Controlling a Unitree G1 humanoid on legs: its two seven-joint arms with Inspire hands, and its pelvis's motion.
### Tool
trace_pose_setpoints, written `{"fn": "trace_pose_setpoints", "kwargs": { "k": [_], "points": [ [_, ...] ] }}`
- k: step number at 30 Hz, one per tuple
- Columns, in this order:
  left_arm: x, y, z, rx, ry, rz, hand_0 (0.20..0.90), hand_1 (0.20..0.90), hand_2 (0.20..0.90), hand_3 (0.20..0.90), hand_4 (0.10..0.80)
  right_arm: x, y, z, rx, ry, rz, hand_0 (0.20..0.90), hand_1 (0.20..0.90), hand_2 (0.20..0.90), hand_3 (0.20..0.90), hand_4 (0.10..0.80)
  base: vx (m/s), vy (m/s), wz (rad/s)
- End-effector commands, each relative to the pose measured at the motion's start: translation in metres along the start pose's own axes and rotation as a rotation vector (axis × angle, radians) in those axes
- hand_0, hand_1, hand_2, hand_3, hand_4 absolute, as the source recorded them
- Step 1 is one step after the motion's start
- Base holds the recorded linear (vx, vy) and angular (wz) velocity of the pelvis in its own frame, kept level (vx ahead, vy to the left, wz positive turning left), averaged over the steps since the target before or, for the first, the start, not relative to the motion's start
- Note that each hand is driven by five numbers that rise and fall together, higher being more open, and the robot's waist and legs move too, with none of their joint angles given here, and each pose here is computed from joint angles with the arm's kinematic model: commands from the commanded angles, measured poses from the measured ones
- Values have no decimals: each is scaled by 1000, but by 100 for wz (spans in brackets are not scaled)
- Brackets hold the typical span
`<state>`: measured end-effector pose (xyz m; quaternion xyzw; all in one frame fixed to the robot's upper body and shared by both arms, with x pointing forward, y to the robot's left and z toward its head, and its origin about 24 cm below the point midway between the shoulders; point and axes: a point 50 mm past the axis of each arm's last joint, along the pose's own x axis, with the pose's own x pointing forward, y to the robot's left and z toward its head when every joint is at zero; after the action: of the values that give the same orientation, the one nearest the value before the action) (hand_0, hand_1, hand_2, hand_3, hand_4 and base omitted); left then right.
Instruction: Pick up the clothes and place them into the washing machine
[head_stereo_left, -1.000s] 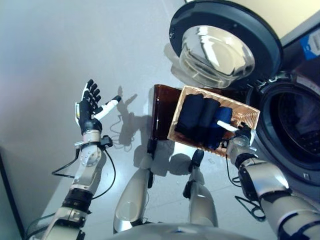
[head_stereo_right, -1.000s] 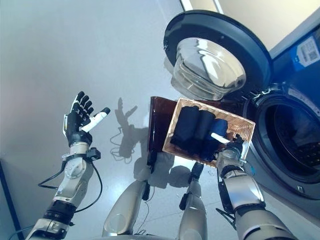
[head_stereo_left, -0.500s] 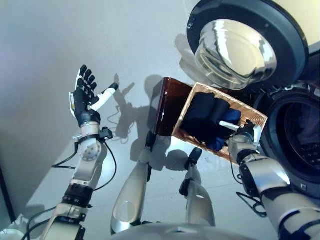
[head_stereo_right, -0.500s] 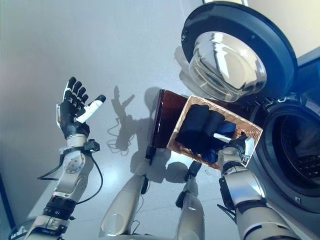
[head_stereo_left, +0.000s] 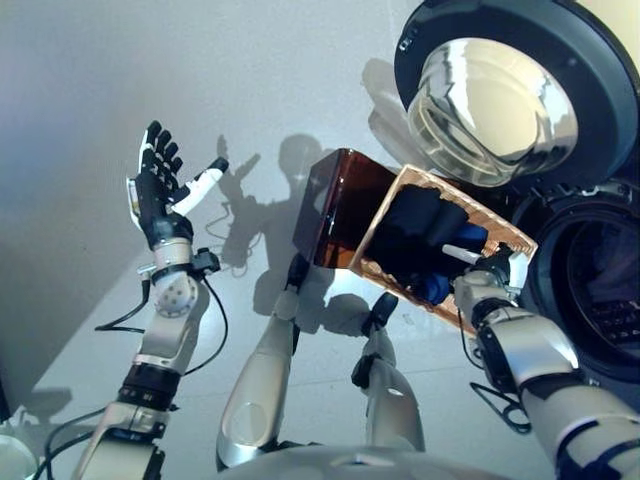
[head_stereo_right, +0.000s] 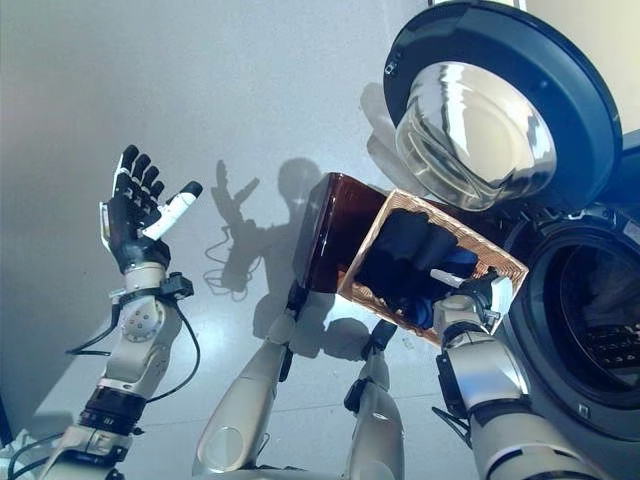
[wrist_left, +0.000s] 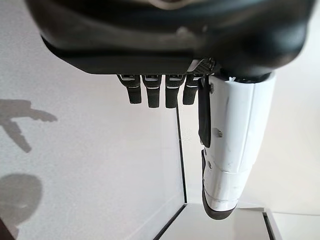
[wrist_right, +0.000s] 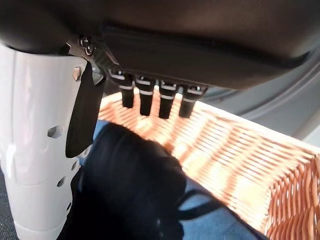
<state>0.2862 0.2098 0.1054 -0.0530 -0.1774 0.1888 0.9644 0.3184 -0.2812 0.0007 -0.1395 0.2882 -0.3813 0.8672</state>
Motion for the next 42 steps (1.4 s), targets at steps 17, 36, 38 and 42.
{"fn": "trace_pose_setpoints", "kwargs": {
  "k": [17,36,38,42],
  "points": [
    [-1,19,52,-48,-276,22,900,900,900,900,800,4,-19,-43,-82,66,-104,900,900,900,900,800,-17,4,-7],
    [-3,27,53,-39,-284,45,900,900,900,900,800,9,-24,-10,-29,-24,-139,900,900,900,900,800,1,-1,0],
    [-2,27,55,-41,-294,45,900,900,900,900,800,10,-26,-8,-29,-27,-144,900,900,900,900,800,7,6,2],
    [-2,25,59,-35,-317,30,900,900,900,900,800,15,-38,-9,-60,-11,-172,900,900,900,900,800,96,-18,5]
  ]
}}
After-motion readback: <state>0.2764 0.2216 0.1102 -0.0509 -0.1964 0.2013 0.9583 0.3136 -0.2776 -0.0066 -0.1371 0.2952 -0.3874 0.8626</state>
